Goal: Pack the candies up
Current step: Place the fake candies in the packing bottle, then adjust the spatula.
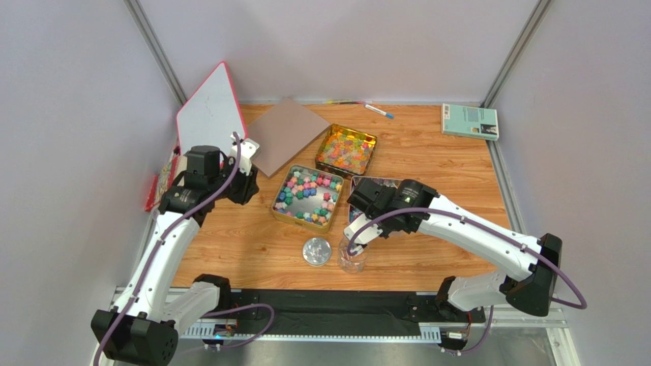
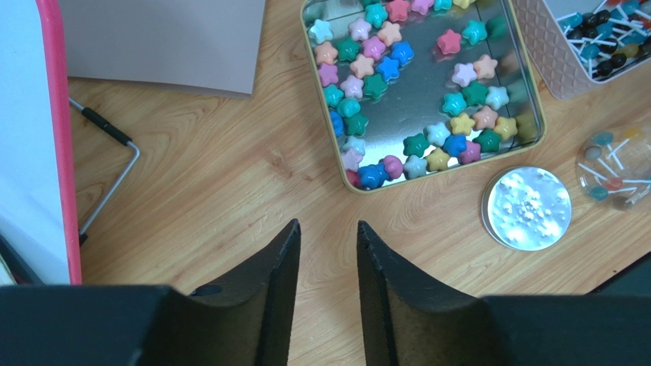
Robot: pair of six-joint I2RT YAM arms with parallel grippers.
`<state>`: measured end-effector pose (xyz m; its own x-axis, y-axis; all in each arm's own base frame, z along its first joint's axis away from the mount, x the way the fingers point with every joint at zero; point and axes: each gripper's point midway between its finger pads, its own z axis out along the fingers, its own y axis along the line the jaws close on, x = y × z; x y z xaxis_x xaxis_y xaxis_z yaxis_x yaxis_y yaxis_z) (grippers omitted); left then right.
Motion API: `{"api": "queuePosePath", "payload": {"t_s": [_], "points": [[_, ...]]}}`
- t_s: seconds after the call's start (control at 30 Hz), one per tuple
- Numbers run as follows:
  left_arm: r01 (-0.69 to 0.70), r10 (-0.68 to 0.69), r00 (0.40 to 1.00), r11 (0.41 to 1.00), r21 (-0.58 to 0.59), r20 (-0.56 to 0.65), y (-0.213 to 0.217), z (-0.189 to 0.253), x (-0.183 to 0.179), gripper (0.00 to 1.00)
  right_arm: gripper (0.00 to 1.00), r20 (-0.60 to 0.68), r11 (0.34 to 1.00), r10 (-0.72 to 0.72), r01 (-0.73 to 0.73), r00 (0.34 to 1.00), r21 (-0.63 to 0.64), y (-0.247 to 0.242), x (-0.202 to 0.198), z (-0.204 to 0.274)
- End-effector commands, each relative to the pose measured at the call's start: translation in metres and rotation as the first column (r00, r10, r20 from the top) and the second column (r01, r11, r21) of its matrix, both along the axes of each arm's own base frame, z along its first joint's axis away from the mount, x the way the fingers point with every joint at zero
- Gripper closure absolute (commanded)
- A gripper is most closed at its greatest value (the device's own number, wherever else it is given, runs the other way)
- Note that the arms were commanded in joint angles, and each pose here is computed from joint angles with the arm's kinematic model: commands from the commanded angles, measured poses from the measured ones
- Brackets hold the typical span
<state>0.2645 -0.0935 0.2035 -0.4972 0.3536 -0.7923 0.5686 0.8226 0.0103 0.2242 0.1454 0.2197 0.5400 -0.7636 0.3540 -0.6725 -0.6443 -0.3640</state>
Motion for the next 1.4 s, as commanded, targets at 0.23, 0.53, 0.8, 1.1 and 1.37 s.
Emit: {"api": "queuePosePath", "payload": {"t_s": [0.23, 0.53, 0.8, 1.1, 1.37], "points": [[0.054, -0.052, 0.999, 0.989, -0.139, 0.015, -0.025, 0.033, 0.008, 0.55, 1.00, -0.020, 0.967, -0.086, 0.079, 0.996, -0.243, -0.059, -0.025, 0.004], [0.101, -0.139, 0.985, 0.946, -0.307, -0.103, -0.054, 0.027, 0.000, 0.53, 1.00, -0.099, 0.972, -0.221, 0.228, 0.970, 0.057, -0.028, -0.018, 0.015], [0.060, -0.389, 0.874, 0.681, -0.730, -0.292, -0.113, 0.051, -0.014, 0.49, 1.00, -0.143, 0.907, -0.241, 0.275, 0.960, 0.320, 0.032, 0.002, 0.026], [0.028, -0.449, 0.829, 0.628, -0.777, -0.333, -0.123, 0.051, 0.002, 0.48, 1.00, -0.159, 0.838, -0.280, 0.322, 0.947, 0.441, 0.072, 0.024, 0.035], [0.009, -0.424, 0.831, 0.658, -0.753, -0.360, -0.120, 0.037, -0.003, 0.48, 1.00, -0.155, 0.789, -0.275, 0.315, 0.949, 0.527, 0.104, 0.043, 0.049]]}}
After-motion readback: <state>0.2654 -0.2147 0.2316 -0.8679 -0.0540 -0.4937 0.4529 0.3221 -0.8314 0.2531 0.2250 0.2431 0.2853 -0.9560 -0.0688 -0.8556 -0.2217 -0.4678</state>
